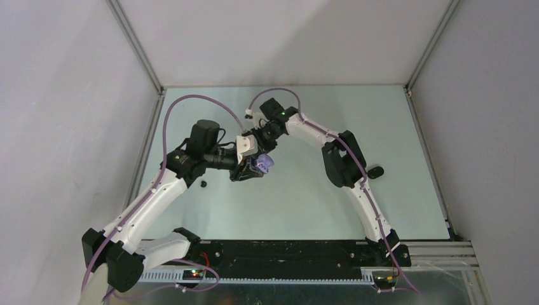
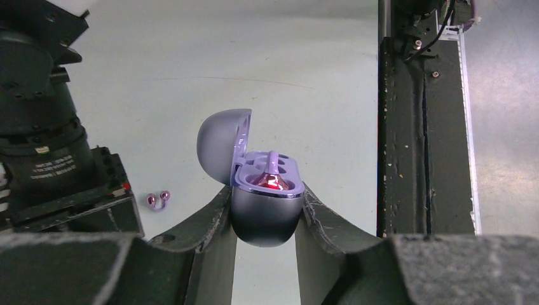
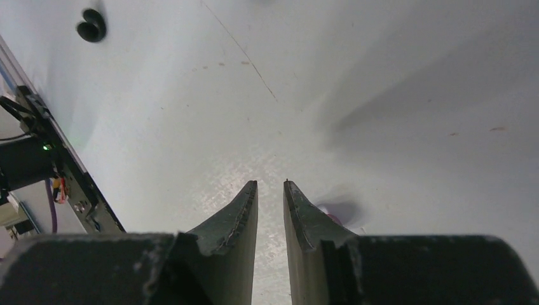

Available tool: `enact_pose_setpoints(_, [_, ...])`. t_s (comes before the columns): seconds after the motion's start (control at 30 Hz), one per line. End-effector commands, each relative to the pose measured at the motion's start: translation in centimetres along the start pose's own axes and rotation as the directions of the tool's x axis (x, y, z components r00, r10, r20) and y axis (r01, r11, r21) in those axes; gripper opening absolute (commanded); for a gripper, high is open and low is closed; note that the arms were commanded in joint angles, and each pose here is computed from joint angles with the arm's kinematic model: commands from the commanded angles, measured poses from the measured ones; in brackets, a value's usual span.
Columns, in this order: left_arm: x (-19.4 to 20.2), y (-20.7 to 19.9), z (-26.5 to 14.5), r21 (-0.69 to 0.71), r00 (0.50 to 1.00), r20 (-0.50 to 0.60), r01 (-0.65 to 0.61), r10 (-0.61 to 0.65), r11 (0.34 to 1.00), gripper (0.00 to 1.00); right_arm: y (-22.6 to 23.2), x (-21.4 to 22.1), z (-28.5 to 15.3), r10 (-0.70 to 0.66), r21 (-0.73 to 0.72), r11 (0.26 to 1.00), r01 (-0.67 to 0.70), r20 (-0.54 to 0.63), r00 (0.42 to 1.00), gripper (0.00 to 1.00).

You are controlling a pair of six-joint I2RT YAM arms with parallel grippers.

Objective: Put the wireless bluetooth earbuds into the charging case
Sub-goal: Adjust the earbud at the center of the board.

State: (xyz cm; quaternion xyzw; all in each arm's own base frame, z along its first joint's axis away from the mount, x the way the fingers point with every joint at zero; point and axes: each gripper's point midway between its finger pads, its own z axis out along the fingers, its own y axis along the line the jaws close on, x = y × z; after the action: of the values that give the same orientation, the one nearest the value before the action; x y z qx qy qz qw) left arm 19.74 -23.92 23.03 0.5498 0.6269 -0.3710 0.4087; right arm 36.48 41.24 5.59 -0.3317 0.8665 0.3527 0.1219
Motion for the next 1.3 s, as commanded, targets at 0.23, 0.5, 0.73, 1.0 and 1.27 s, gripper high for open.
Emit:
enact_pose_setpoints(0.23, [-1.5,0.0,-0.4,-0.001,0.997,0.043,-0.058,0.058,0.998,0.0,-2.1,2.3,0.4,-0.023,0.068,0.997,0.027,-0.072,0.997,0.25])
enact_pose_setpoints(0.5, [-1.4,-0.1,-0.5,-0.003,0.997,0.043,-0.06,0.06,0.998,0.0,-3.5,2.6,0.4,-0.029,0.11,0.993,0.038,-0.085,0.996,0.25])
enact_pose_setpoints(0.73, [-1.4,0.0,-0.4,-0.003,0.997,0.043,-0.059,0.059,0.998,0.0,-3.8,4.0,-0.8,-0.014,0.115,0.993,0.029,-0.13,0.991,0.21])
enact_pose_setpoints(1.0, [-1.3,0.0,-0.3,0.001,0.998,0.042,-0.055,0.055,0.998,0.0,-4.0,5.3,-3.3,0.022,0.112,0.994,-0.008,-0.124,0.992,0.19])
enact_pose_setpoints(1.27, [-1.4,0.1,-0.3,-0.003,0.998,0.041,-0.055,0.055,0.998,0.0,-3.9,7.1,-4.9,0.087,0.091,0.993,-0.076,-0.135,0.987,0.19])
